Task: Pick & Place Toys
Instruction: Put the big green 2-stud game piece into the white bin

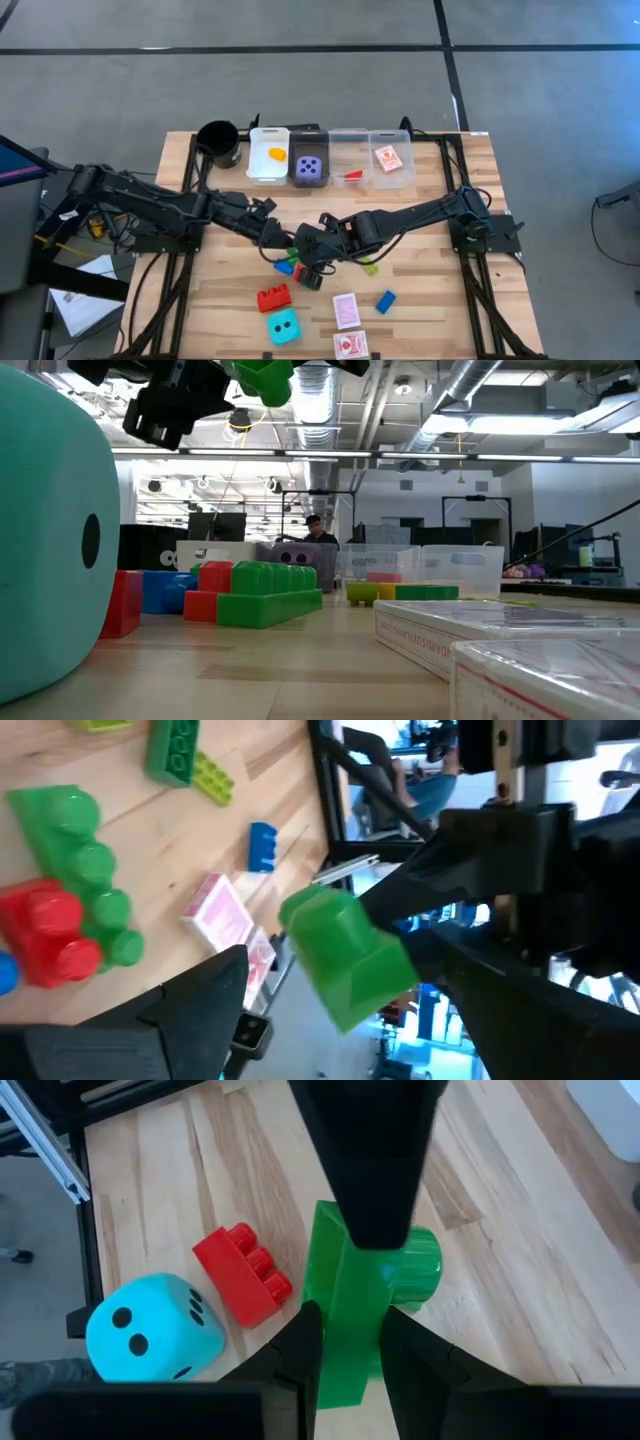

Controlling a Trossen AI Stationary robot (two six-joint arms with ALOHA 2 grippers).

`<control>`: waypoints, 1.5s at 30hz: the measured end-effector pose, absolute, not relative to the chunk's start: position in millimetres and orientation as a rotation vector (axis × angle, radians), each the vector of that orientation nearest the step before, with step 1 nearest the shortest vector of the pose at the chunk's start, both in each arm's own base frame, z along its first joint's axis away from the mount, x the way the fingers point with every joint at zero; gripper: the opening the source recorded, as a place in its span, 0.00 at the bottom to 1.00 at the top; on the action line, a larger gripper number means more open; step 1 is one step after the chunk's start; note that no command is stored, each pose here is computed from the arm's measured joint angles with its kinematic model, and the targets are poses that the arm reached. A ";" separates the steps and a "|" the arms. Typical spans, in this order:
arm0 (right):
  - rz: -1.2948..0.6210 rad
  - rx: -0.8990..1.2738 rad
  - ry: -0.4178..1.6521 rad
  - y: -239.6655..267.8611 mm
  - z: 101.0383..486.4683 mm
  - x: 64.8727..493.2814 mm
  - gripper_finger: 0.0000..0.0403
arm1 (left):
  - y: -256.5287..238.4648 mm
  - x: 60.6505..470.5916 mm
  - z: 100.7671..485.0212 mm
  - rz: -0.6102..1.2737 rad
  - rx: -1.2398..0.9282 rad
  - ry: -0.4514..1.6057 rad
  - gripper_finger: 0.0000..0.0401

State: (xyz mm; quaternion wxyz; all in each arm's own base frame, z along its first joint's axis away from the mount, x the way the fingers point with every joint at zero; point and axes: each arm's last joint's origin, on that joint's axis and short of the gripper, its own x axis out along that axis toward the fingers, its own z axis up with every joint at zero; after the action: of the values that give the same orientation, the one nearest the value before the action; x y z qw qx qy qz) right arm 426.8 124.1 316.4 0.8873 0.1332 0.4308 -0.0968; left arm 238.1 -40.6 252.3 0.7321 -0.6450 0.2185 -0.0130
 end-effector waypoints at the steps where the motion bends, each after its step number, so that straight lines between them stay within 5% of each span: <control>1: -0.201 0.277 0.896 124.1 316.4 426.8 0.21 | -40.9 239.7 253.0 -0.042 -1.421 0.468 0.83; 19: -0.208 0.301 0.852 116.2 319.0 432.5 0.21 | -42.4 243.9 246.6 -0.045 -1.420 0.506 0.71; 31: -0.209 0.306 0.845 116.6 319.1 433.1 0.21 | -42.2 243.9 246.7 -0.049 -1.365 0.499 0.37; 37: -0.203 0.308 0.845 118.1 319.1 432.8 0.23 | -40.6 244.3 246.5 -0.044 -1.257 0.466 0.37; 45: -0.199 0.345 0.851 122.2 319.3 431.4 0.39 | -29.6 245.3 244.8 -0.054 -1.048 0.444 0.37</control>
State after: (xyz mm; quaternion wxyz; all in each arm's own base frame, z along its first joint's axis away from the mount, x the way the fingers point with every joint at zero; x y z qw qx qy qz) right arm 431.4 122.2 319.3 0.8918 0.1662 0.4098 -0.0961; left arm 245.3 -29.6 244.8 0.8420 -0.4963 0.2102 -0.0253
